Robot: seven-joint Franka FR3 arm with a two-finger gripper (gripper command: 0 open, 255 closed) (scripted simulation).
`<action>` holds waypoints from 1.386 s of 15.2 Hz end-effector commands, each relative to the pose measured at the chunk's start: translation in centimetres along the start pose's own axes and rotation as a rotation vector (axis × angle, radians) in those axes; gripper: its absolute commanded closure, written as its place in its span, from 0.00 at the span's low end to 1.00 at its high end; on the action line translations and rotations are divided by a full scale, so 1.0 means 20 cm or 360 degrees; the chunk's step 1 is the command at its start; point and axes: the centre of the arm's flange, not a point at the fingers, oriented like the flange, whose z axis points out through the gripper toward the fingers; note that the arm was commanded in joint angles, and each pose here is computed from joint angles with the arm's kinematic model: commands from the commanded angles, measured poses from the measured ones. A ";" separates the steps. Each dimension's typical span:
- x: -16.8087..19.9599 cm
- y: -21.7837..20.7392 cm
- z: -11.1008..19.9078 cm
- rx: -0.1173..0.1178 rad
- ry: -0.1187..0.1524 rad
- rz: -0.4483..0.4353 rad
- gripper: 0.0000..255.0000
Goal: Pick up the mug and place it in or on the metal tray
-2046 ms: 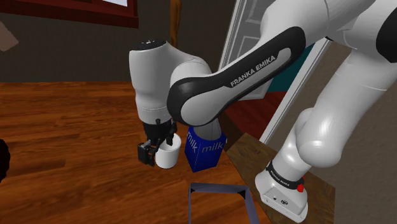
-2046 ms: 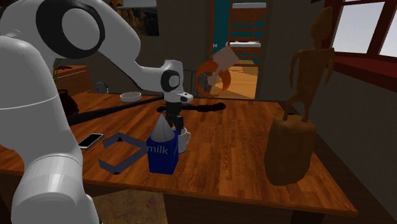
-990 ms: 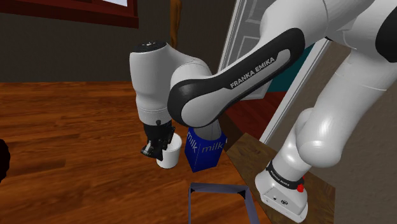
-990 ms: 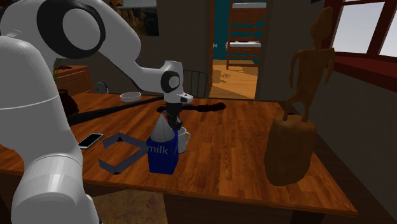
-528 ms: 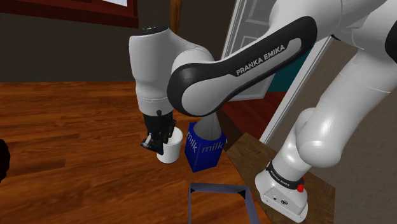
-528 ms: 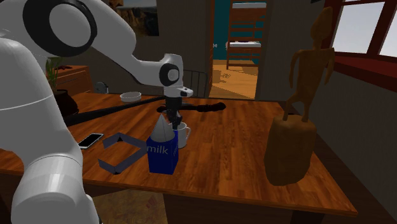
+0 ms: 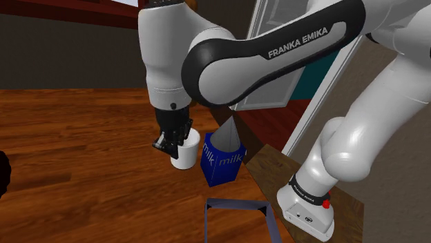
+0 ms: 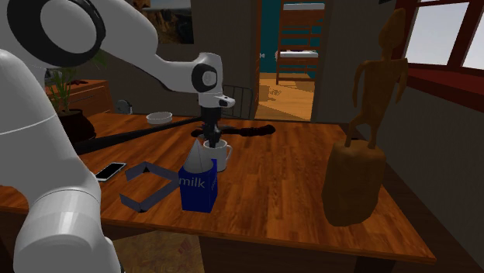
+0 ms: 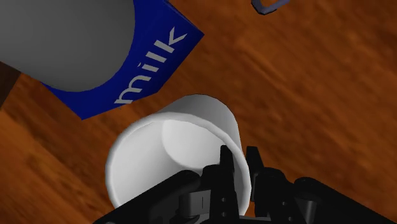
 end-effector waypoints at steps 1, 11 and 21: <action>0.00 0.00 -0.05 0.0000 0.0000 0.0000 1.00; -0.14 -0.03 -0.27 0.0000 0.0000 0.0000 1.00; -0.76 -0.25 -0.30 0.0000 0.0000 0.0000 1.00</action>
